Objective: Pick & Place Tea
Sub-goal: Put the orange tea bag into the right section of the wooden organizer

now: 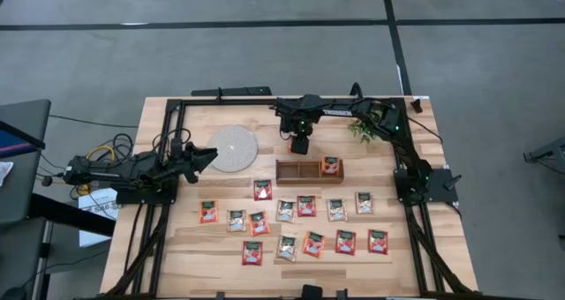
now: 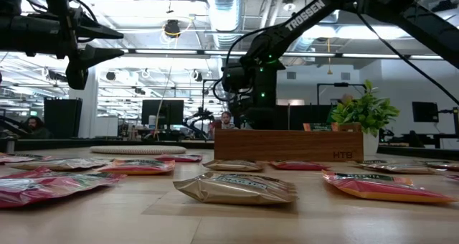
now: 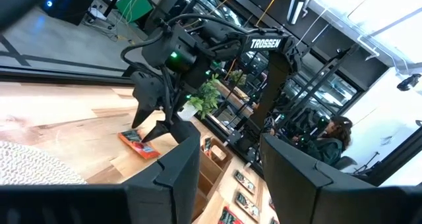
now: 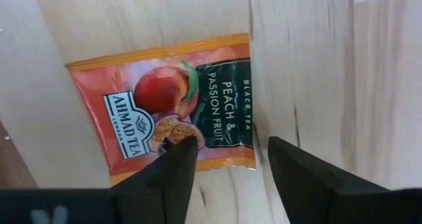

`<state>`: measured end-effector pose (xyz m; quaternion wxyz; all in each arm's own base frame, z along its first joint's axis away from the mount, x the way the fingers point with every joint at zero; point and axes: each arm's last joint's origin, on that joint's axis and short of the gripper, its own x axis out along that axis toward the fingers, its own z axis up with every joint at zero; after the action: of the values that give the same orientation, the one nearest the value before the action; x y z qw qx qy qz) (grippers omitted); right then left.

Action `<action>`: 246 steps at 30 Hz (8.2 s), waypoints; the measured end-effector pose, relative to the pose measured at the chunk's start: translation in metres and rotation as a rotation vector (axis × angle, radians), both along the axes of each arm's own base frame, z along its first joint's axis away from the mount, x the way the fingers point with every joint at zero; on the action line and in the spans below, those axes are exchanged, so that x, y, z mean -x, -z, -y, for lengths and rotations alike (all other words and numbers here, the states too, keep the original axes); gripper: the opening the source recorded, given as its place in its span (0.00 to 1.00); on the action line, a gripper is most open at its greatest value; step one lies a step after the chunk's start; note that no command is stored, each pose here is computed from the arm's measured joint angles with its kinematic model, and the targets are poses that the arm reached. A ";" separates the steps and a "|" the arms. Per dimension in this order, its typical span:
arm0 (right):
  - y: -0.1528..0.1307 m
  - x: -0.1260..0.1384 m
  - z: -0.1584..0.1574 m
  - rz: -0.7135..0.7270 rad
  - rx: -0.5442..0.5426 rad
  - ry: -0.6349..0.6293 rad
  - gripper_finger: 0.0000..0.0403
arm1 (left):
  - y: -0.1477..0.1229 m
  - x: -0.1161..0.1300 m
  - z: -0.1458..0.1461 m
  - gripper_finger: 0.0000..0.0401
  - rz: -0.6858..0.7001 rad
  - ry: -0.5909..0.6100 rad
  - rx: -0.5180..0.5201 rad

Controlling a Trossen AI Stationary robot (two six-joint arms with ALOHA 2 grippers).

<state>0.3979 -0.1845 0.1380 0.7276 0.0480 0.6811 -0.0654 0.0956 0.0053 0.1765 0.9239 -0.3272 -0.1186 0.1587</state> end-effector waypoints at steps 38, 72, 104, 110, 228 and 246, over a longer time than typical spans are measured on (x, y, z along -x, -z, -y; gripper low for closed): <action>-0.080 0.001 -0.016 -0.135 0.113 0.041 0.00 | 0.000 0.000 0.000 0.38 0.000 0.001 0.000; -0.110 0.105 -0.210 -0.084 0.645 0.247 0.00 | 0.000 0.000 0.000 0.38 0.000 0.001 -0.001; -0.036 0.101 -0.219 -0.196 0.738 0.114 0.00 | 0.000 0.000 0.000 0.38 -0.001 0.000 -0.002; -0.036 0.101 -0.218 -0.194 0.739 0.114 0.00 | 0.000 0.000 0.000 0.38 0.000 0.001 -0.001; -0.045 0.066 -0.368 0.131 -0.132 -0.066 0.45 | 0.005 -0.001 0.000 0.38 -0.054 0.001 -0.005; -0.018 0.058 -0.356 0.051 -0.060 0.016 0.44 | 0.005 -0.001 0.000 0.38 -0.058 0.001 -0.005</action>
<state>0.3404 0.1717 0.1562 0.7423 0.0770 0.6638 -0.0494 0.0962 0.0053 0.1711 0.9279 -0.3201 -0.0922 0.1674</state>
